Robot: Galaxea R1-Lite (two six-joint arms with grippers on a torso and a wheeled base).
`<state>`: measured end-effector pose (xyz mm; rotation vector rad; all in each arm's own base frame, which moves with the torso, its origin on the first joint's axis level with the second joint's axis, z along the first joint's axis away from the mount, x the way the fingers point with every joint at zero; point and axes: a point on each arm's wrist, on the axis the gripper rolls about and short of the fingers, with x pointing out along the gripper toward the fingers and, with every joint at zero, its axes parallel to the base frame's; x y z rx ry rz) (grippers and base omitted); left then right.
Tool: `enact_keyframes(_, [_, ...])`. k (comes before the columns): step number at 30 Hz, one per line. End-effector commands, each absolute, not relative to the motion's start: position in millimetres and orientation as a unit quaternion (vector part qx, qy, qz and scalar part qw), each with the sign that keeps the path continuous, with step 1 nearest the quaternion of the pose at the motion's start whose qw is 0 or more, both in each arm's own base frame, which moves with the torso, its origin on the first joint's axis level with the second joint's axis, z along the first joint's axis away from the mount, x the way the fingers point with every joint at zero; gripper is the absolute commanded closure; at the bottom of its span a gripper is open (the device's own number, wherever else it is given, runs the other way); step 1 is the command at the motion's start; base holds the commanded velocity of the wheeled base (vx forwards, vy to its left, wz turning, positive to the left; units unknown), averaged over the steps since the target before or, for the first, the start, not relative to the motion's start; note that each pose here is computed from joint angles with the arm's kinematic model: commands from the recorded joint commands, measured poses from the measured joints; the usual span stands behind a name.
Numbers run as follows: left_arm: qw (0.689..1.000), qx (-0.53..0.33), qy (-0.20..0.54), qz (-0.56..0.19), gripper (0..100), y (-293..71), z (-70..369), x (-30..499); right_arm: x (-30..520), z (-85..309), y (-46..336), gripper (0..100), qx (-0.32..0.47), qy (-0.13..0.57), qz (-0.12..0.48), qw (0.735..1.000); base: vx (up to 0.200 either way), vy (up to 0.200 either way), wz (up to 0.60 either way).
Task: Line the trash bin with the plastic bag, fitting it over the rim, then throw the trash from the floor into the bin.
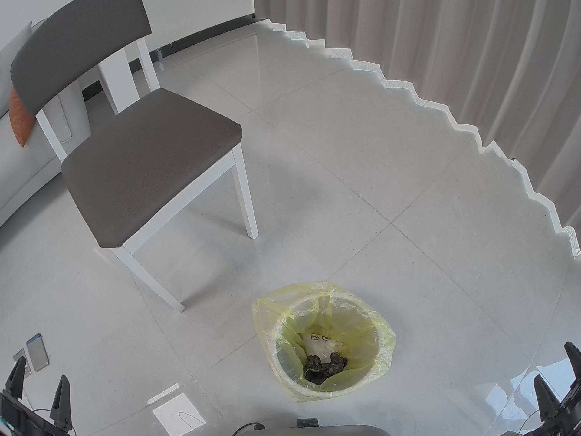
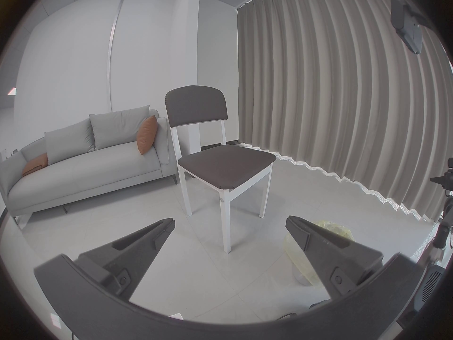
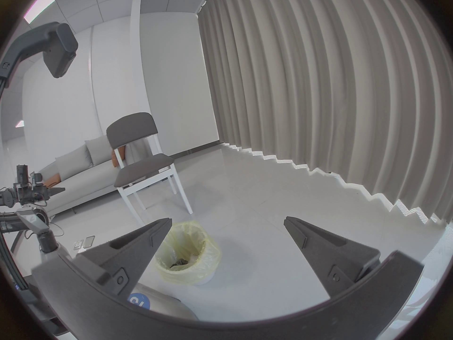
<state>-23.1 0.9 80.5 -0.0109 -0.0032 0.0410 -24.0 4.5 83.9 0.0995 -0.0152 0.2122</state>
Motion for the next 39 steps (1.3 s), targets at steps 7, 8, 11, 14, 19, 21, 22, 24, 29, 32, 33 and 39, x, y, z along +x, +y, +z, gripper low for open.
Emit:
enact_keyframes(7, [1.0, -0.005, 0.002, 0.021, 0, 0.9, 75.4, -22.6, -22.6, 84.3, 3.1, 0, 0.023, -0.036, 0.073, 0.996, 0.0, 0.0, 0.0])
enact_keyframes(8, [1.0, -0.006, 0.002, 0.021, 0, 0.9, 75.4, -22.6, -22.5, 84.3, 2.5, 0, 0.021, -0.036, 0.061, 0.997, 0.0, 0.0, 0.0])
enact_keyframes(11, [1.0, -0.005, 0.002, 0.021, 0, 0.9, 75.4, -22.6, -22.4, 84.3, 1.0, 0, 0.019, -0.037, 0.028, 0.999, 0.0, 0.0, 0.0])
enact_keyframes(14, [1.0, -0.006, 0.002, 0.021, 0, 0.9, 75.4, -22.6, -22.5, 84.3, 1.6, 0, 0.034, -0.036, 0.042, 0.998, 0.0, 0.0, 0.0])
enact_keyframes(19, [1.0, -0.005, 0.002, 0.021, 0, 0.9, 75.4, -22.6, -23.3, 82.6, 4.0, 0, 0.074, -0.014, 0.096, 0.993, 0.0, 0.0, 0.0])
enact_keyframes(21, [1.0, -0.006, 0.002, 0.021, 0, 0.9, 75.4, -22.6, -23.2, 83.0, 3.9, 0, 0.068, -0.018, 0.094, 0.993, 0.0, 0.0, 0.0])
enact_keyframes(22, [1.0, -0.005, 0.002, 0.021, 0, 0.9, 75.4, -22.6, -23.1, 82.7, 4.1, 0, 0.073, -0.019, 0.099, 0.992, 0.0, 0.0, 0.0])
enact_keyframes(24, [1.0, -0.006, 0.002, 0.021, 0, 0.9, 75.4, -22.6, -23.1, 83.7, 4.2, 0, 0.088, -0.024, 0.101, 0.991, 0.0, 0.0, 0.0])
enact_keyframes(29, [1.0, -0.005, 0.002, 0.021, 0, 0.9, 75.4, -22.6, -22.5, 83.7, 0.4, 0, 0.061, -0.034, 0.015, 0.997, 0.0, 0.0, 0.0])
enact_keyframes(32, [1.0, -0.005, 0.002, 0.021, 0, 0.9, 75.4, -22.6, -22.3, 83.5, 0.1, 0, -0.004, -0.034, 0.006, 0.999, 0.0, 0.0, 0.0])
enact_keyframes(33, [1.0, -0.005, 0.002, 0.021, 0, 0.9, 75.4, -22.6, -22.3, 83.5, 0.2, 0, -0.012, -0.034, 0.007, 0.999, 0.0, 0.0, 0.0])
enact_keyframes(39, [1.0, -0.005, 0.002, 0.021, 0, 0.9, 75.4, -22.6, -22.3, 83.5, 0.0, 0, -0.069, -0.034, 0.0, 0.997, 0.0, 0.0, 0.0])
